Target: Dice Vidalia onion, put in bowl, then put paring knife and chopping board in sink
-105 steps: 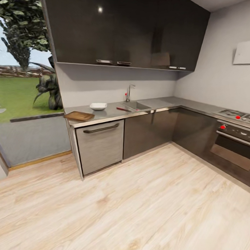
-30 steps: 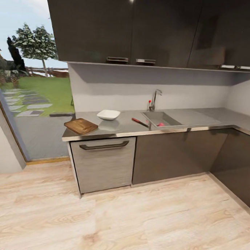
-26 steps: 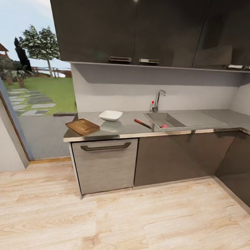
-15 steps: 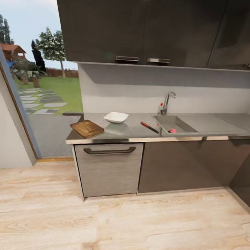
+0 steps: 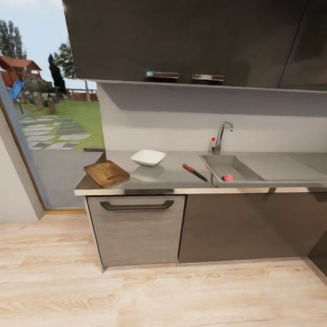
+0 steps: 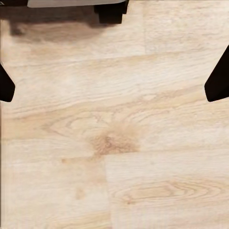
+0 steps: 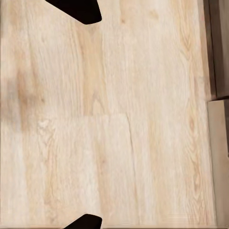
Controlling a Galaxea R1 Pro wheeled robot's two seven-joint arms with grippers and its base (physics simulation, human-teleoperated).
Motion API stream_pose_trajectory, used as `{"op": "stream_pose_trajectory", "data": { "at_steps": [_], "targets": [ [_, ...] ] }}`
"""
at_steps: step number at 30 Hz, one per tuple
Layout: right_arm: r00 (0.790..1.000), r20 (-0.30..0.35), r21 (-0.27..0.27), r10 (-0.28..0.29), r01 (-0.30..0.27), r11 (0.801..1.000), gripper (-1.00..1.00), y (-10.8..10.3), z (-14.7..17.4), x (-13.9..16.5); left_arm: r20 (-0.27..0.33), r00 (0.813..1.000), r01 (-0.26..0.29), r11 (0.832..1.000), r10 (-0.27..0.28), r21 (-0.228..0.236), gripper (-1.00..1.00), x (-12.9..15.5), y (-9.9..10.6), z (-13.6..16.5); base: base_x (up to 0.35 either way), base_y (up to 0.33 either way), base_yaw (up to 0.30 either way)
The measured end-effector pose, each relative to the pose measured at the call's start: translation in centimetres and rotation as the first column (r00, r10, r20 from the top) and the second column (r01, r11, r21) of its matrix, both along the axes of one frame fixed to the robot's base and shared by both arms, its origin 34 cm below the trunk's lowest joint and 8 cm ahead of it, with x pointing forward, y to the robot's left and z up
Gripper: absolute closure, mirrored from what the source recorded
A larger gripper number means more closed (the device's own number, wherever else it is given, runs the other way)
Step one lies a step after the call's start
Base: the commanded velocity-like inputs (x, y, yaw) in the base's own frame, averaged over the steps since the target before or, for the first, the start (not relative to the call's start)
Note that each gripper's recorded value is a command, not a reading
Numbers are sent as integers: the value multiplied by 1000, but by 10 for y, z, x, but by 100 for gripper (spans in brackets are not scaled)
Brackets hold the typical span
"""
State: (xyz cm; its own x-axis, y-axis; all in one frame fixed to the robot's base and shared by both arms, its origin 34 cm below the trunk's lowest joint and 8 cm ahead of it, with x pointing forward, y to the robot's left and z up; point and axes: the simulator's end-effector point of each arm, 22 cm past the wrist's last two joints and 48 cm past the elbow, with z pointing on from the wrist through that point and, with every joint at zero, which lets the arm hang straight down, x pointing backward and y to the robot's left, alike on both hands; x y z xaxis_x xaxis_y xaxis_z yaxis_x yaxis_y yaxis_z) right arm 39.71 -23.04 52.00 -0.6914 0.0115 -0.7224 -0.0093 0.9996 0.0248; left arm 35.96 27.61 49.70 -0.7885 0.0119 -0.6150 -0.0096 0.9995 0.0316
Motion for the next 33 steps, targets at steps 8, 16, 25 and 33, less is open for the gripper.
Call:
{"op": "stream_pose_trajectory", "data": {
  "at_steps": [8,16,25,33],
  "targets": [
    [1000,0,0,0,0,1000,-100,0,0,0,0,1000,0,1000,0,0,-100,0,0,0,235,-168,9],
    [1000,0,0,0,0,1000,-100,0,0,0,0,1000,0,1000,0,0,-100,0,0,0,212,-158,200],
    [1000,-1,0,0,0,1000,-100,0,0,0,0,1000,0,1000,0,0,-100,0,0,0,32,-32,261],
    [1000,-1,-2,-1,1,1000,-100,-1,0,0,0,1000,0,1000,0,1,-100,0,0,0,1,-1,146]
  ]
}}
